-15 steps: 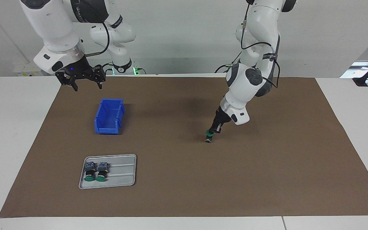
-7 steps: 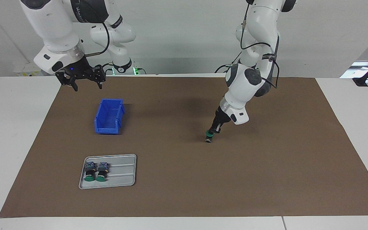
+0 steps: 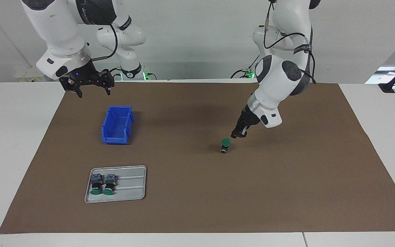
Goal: Place and press button with both arms
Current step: 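Raise the left gripper away while the right gripper reaches the button, then grasp the green button with the right gripper, then carry the button with the right gripper to the blue bin, then lower the button into the blue bin and open the right gripper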
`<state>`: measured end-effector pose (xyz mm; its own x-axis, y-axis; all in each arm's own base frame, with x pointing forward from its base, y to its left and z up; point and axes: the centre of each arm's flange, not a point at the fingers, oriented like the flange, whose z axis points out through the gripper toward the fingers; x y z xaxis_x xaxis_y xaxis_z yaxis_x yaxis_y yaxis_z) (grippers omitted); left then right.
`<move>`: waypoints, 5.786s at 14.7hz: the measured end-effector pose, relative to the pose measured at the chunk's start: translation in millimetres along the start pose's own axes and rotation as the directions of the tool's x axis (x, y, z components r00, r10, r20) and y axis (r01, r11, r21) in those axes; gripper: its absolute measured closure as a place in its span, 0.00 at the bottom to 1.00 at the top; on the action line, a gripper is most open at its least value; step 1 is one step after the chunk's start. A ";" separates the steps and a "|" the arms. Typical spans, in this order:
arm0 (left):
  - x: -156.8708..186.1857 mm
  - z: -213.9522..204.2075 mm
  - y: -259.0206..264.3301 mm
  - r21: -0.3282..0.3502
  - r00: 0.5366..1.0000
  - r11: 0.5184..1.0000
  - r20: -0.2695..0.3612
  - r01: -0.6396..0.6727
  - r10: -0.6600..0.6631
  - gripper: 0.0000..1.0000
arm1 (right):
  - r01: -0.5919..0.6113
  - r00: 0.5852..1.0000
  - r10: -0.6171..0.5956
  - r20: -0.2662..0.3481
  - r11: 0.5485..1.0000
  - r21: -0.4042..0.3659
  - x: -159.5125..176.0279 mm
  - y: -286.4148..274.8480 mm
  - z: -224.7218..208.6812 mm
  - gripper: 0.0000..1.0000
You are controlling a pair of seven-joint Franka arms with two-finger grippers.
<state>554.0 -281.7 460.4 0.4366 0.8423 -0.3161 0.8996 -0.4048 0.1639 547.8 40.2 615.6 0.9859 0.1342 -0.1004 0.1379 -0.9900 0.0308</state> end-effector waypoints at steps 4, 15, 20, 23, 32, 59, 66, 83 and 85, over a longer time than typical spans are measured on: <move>46.3 -25.3 -4.2 -0.002 1.000 1.000 -0.012 -0.013 0.013 0.38 | -0.096 0.992 0.104 -0.071 0.990 0.103 16.6 -57.7 -2.1 0.01; 170.4 -91.2 -59.9 0.268 0.904 0.887 -0.107 -0.375 0.415 0.00 | -0.352 0.922 0.375 -0.095 0.916 0.193 90.3 -389.0 123.9 0.01; 180.7 -144.8 -89.9 0.358 0.805 0.762 -0.046 -0.540 0.591 0.00 | -0.405 0.887 0.433 -0.161 0.896 0.181 102.2 -472.0 215.7 0.01; 178.6 -181.0 -101.1 0.388 0.742 0.682 0.008 -0.620 0.670 0.00 | -0.412 0.879 0.439 -0.185 0.896 0.168 115.8 -465.4 245.3 0.01; 148.0 -241.0 -102.8 0.410 0.670 0.591 0.072 -0.695 0.739 0.00 | -0.412 0.882 0.434 -0.180 0.899 0.149 121.5 -466.5 282.2 0.22; 159.3 -254.6 -95.2 0.380 0.484 0.401 0.153 -0.834 0.862 0.00 | 0.078 0.994 -0.076 -0.074 0.997 0.012 -16.6 13.6 245.4 0.64; 133.5 -247.9 -86.9 0.379 0.440 0.355 0.166 -0.855 0.882 0.00 | 0.087 0.995 -0.086 -0.056 0.996 0.015 -27.2 10.3 274.3 0.64; 144.3 -251.2 -91.7 0.380 0.460 0.376 0.161 -0.845 0.873 0.00 | 0.088 0.994 -0.087 -0.065 0.996 0.012 -7.7 16.7 183.9 0.13; 144.4 -250.9 -91.8 0.380 0.461 0.376 0.162 -0.845 0.873 0.00 | 0.087 0.993 -0.086 -0.080 0.996 0.008 -3.4 18.4 136.5 0.00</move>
<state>532.0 -33.6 634.2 0.9879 -0.0228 -0.1535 -0.0271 -0.9993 -0.0258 534.0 15.5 480.8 0.9748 0.2220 -0.0225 0.2223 -0.9749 0.0139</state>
